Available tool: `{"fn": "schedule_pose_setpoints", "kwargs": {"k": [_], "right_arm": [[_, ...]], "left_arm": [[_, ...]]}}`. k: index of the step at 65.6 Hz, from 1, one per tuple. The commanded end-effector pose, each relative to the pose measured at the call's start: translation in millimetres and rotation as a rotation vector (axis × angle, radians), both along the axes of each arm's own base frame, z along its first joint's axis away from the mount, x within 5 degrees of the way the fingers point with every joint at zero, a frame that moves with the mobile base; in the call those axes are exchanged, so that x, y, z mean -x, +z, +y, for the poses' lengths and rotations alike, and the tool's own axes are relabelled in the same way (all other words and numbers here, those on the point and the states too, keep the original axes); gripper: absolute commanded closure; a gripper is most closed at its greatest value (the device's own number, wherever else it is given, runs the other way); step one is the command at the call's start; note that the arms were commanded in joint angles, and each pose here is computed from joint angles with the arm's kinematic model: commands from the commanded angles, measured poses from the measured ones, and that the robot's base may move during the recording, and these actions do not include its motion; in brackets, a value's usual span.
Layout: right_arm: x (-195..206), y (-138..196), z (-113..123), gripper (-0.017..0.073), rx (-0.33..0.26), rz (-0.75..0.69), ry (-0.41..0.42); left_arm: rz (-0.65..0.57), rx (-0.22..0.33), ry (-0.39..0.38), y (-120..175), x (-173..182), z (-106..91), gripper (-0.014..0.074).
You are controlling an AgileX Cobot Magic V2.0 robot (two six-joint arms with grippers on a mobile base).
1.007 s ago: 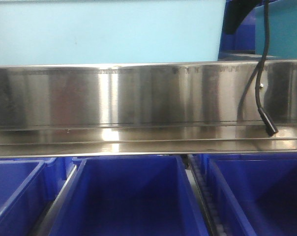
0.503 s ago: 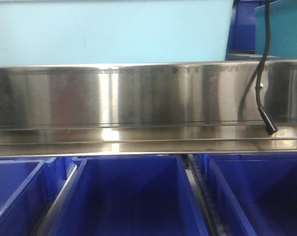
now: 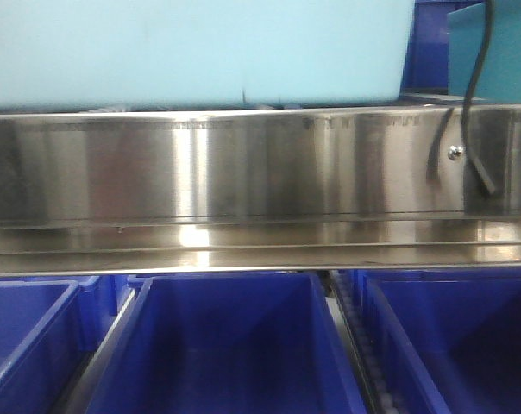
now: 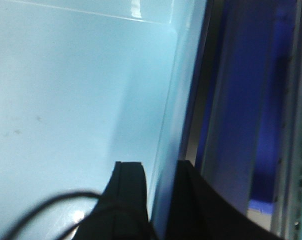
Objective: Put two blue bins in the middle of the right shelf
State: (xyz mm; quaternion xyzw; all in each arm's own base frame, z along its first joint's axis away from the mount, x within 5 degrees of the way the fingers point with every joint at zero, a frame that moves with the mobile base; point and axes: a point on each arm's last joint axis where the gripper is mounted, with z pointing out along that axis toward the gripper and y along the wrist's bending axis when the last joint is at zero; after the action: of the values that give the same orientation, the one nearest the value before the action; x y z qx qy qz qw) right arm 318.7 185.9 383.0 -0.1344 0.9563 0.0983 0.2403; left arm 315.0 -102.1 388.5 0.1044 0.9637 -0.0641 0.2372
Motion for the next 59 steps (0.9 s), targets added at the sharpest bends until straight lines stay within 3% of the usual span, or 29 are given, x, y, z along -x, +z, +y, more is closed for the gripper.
{"fn": "schedule_pose_setpoints", "kwargs": {"k": [1, 10, 22, 34, 59], "right_arm": [[10.1, 27.3, -8.0, 0.0713, -0.027, -0.126, 0.011], [17.4, 55.6, -17.6, 0.0713, -0.028, -0.236, -0.002], [26.5, 99.7, -24.9, 0.0713, -0.089, -0.38, -0.015], [32.8, 124.6, -28.9, 0.0713, -0.135, -0.464, -0.021], [31.6, 125.1, -28.2, 0.0713, -0.138, -0.471, -0.021]], "left_arm": [[-0.135, 0.083, -0.014, 40.2, 11.1, -3.6, 0.0704], [-0.276, 0.13, -0.043, 83.0, 22.5, -8.7, 0.0704], [-0.392, 0.179, -0.09, 118.1, 37.6, -17.9, 0.0704], [-0.411, 0.189, -0.102, 123.8, 41.1, -20.4, 0.0704], [-0.411, 0.189, -0.102, 123.8, 41.1, -20.4, 0.0704]]}}
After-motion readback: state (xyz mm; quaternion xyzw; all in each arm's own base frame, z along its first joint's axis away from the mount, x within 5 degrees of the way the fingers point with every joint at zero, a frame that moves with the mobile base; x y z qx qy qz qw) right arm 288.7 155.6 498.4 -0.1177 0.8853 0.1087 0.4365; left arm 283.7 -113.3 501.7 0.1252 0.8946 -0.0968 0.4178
